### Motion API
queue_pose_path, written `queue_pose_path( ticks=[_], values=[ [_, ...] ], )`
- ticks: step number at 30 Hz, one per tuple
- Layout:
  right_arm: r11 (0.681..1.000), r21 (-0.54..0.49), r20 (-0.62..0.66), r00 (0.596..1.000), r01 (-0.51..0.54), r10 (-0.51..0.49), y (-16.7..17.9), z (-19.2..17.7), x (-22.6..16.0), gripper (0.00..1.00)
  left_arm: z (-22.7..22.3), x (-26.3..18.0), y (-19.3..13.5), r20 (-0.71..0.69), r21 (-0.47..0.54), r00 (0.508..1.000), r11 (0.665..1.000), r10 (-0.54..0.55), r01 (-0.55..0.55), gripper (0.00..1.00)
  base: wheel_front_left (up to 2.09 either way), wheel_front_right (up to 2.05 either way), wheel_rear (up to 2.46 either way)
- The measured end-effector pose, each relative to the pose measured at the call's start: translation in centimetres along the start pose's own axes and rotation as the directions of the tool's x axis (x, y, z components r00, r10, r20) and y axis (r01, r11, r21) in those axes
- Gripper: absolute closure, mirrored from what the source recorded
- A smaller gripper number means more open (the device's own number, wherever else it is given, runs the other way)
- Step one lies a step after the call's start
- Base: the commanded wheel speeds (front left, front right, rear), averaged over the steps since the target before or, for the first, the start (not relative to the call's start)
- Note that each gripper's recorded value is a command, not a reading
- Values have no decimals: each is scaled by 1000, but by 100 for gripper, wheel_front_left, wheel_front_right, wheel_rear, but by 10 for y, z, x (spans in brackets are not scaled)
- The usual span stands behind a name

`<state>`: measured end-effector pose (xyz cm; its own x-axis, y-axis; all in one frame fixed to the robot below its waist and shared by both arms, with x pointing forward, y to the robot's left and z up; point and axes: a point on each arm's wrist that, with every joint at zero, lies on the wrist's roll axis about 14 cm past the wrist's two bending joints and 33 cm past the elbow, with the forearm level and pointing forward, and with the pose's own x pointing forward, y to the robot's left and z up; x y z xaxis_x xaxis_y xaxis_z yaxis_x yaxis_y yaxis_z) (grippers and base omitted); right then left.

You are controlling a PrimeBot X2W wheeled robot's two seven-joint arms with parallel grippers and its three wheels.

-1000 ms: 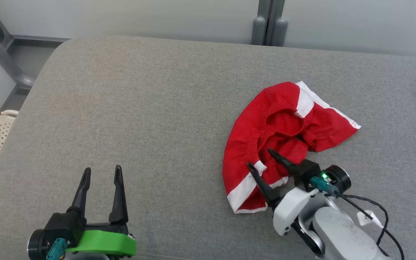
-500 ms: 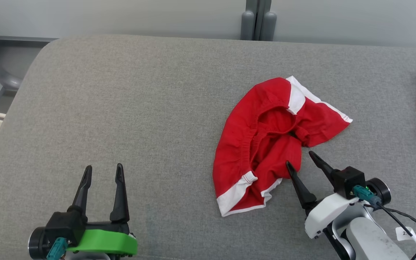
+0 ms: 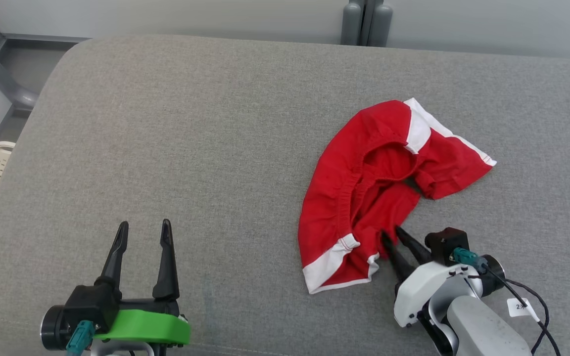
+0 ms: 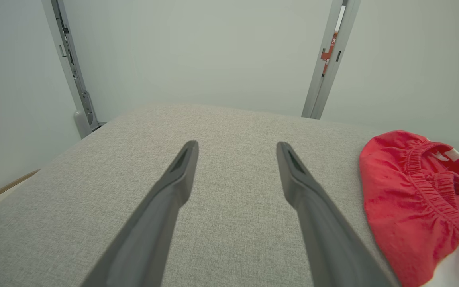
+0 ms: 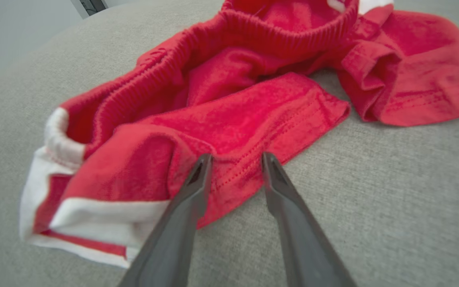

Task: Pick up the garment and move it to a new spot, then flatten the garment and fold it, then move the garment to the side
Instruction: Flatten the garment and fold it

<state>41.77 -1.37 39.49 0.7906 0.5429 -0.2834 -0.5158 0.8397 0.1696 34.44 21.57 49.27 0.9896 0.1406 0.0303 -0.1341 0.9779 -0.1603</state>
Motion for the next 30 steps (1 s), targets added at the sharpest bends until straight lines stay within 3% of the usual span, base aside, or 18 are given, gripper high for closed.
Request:
queue_pose_path(
  ticks=[4, 11, 19, 21, 22, 30],
  values=[
    [1000, -6, 10, 1000, 22, -22, -11, 4, -1, 100, 0, 1, -2, 0, 0, 1000, 1000, -3, 3, 0, 0, 0, 0],
    [988, -9, 119, 981, 152, -150, -64, 34, -28, 100, 1, 4, -11, 8, -10, 1000, 1000, -29, 29, 0, 0, 0, 0],
    [934, 50, 136, 924, 353, -356, -120, 26, -96, 100, 2, 4, -19, 13, -18, 998, 998, -57, 57, 0, 0, 0, 0],
    [927, 67, 115, 920, 369, -375, -121, 20, -104, 20, 2, 4, -22, 12, -19, 998, 998, -66, 67, 0, 0, 0, 0],
    [925, 65, 117, 918, 374, -379, -121, 21, -106, 0, 2, 5, -24, 12, -18, 997, 997, -75, 76, 0, 0, 0, 0],
    [918, 37, 270, 880, 396, -390, -120, 63, -114, 0, 2, 6, -29, 14, -15, 995, 995, -97, 97, 0, 0, 0, 0]
  ],
)
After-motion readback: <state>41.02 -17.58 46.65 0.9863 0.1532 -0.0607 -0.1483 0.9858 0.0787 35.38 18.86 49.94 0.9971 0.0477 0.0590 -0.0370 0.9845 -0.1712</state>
